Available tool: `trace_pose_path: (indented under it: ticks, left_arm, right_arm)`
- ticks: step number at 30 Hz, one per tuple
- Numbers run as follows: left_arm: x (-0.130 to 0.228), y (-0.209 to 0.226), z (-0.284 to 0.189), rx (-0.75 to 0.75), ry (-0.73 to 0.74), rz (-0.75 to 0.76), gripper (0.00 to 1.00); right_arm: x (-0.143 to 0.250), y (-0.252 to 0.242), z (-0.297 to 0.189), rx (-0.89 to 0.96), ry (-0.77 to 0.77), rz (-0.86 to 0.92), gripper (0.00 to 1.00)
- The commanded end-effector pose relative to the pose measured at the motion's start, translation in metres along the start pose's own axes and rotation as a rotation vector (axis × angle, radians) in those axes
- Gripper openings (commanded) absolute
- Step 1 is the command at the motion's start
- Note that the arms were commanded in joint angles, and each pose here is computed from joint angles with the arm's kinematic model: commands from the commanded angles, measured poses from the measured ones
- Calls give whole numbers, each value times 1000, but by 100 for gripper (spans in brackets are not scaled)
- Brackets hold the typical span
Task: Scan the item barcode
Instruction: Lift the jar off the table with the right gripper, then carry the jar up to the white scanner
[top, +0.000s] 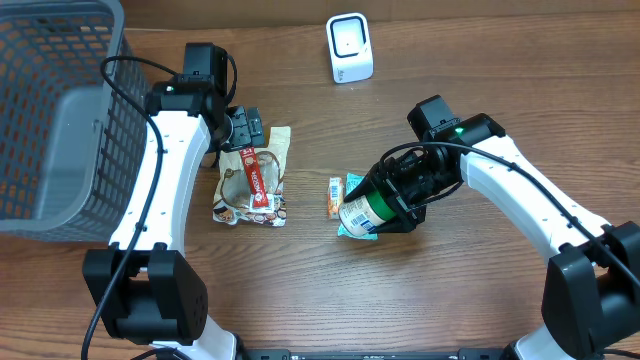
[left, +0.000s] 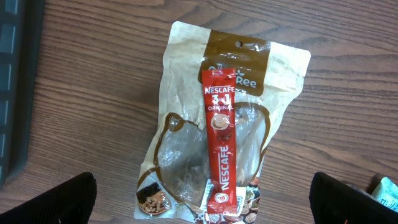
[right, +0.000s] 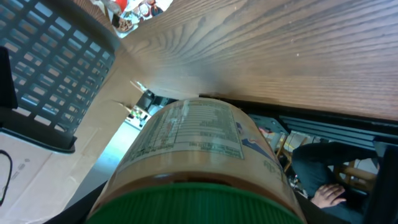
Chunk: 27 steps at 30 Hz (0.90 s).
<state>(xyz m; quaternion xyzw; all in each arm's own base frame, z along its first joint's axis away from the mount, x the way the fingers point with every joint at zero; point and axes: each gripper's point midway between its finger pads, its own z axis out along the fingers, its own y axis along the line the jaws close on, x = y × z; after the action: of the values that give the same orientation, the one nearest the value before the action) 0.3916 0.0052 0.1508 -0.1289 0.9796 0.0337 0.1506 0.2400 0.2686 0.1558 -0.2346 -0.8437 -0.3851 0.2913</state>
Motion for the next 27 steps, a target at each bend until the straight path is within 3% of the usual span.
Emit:
trace_pose_path:
  ticks: [1,10,13,14,24,27]
  left_arm:
    - [-6,-2,-11,15,-33,-12,100]
    - [-6,-2,-11,15,-34,-12,100]
    - [-6,-2,-11,15,-33,-12,100]
    - [-6,-2,-11,15,-33,-12,99]
    - [-6,-2,-11,15,-33,-12,100]
    - [-6,-2,-11,15,-34,-12,100]
  right_arm:
    - [18,17,-9,-60,40,-38,14]
    - [18,17,-9,-60,40,-38,15]
    - [7,25,-10,-77,-12,-118,13]
    - [-3,26,-10,-67,-64,-164,4]
    - [-105,-20,-55,282,-691,-161,6]
    - [-121,-27,-74,366,-818,-182,4]
